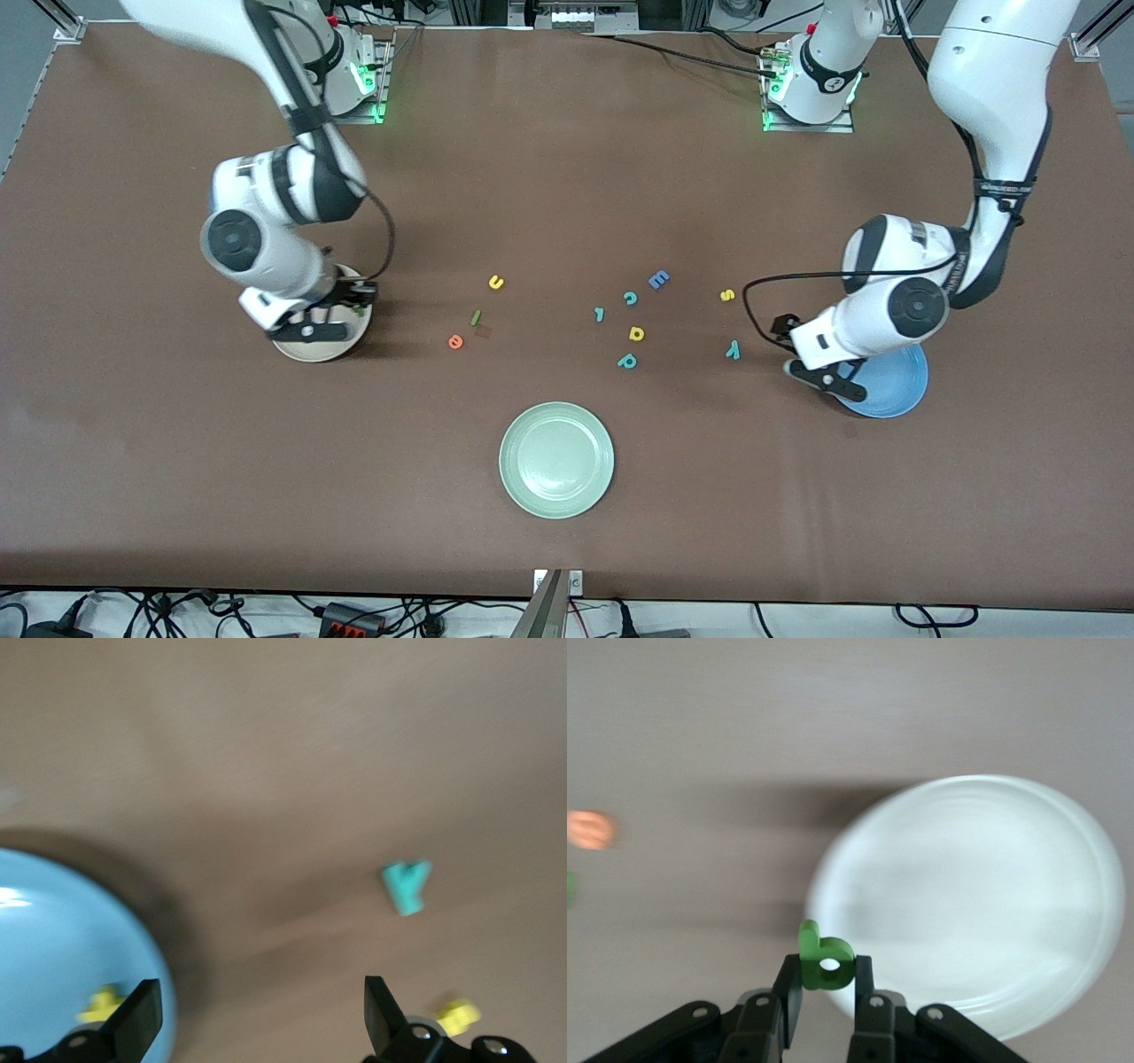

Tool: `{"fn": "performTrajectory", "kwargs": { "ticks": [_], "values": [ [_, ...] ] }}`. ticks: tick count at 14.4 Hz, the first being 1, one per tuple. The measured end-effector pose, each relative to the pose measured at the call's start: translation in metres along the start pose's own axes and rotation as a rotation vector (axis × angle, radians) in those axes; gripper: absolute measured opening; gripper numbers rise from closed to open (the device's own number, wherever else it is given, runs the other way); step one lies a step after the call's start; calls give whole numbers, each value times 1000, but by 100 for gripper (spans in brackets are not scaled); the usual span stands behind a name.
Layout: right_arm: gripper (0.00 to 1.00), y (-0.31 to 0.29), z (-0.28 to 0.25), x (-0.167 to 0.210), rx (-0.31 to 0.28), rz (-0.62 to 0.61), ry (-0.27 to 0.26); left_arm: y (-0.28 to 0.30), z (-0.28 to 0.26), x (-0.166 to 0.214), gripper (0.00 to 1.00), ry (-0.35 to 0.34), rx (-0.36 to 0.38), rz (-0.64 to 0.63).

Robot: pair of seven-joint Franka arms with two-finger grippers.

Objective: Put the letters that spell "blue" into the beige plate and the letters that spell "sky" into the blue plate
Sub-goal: 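Place yellow k on the blue plate while the right gripper places green b, then grasp the blue y with the left gripper while the right gripper grasps green l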

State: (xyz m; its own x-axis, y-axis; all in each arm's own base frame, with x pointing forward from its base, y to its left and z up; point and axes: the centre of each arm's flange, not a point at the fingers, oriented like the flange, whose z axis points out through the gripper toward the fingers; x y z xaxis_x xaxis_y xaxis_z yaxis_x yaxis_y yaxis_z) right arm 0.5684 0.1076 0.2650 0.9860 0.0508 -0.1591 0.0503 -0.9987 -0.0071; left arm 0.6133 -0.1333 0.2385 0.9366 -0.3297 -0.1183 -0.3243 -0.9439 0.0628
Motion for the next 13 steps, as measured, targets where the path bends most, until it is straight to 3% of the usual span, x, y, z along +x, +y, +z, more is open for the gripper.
{"fn": "performTrajectory", "kwargs": {
  "ticks": [2,5,7,10,13],
  "values": [
    [28,52,24,4,5,-25,-43,46,-1,9,100,8,3,-54],
    [28,70,56,9,2,-36,-65,90,17,16,100,-11,4,-137],
    [41,61,59,12,2,-48,-60,87,38,18,100,-16,-3,-168],
    [70,38,17,18,13,-84,-22,77,58,20,100,-16,-11,-186],
    [99,-37,-34,19,22,-81,24,74,63,21,99,-17,-13,-191]
  ]
}}
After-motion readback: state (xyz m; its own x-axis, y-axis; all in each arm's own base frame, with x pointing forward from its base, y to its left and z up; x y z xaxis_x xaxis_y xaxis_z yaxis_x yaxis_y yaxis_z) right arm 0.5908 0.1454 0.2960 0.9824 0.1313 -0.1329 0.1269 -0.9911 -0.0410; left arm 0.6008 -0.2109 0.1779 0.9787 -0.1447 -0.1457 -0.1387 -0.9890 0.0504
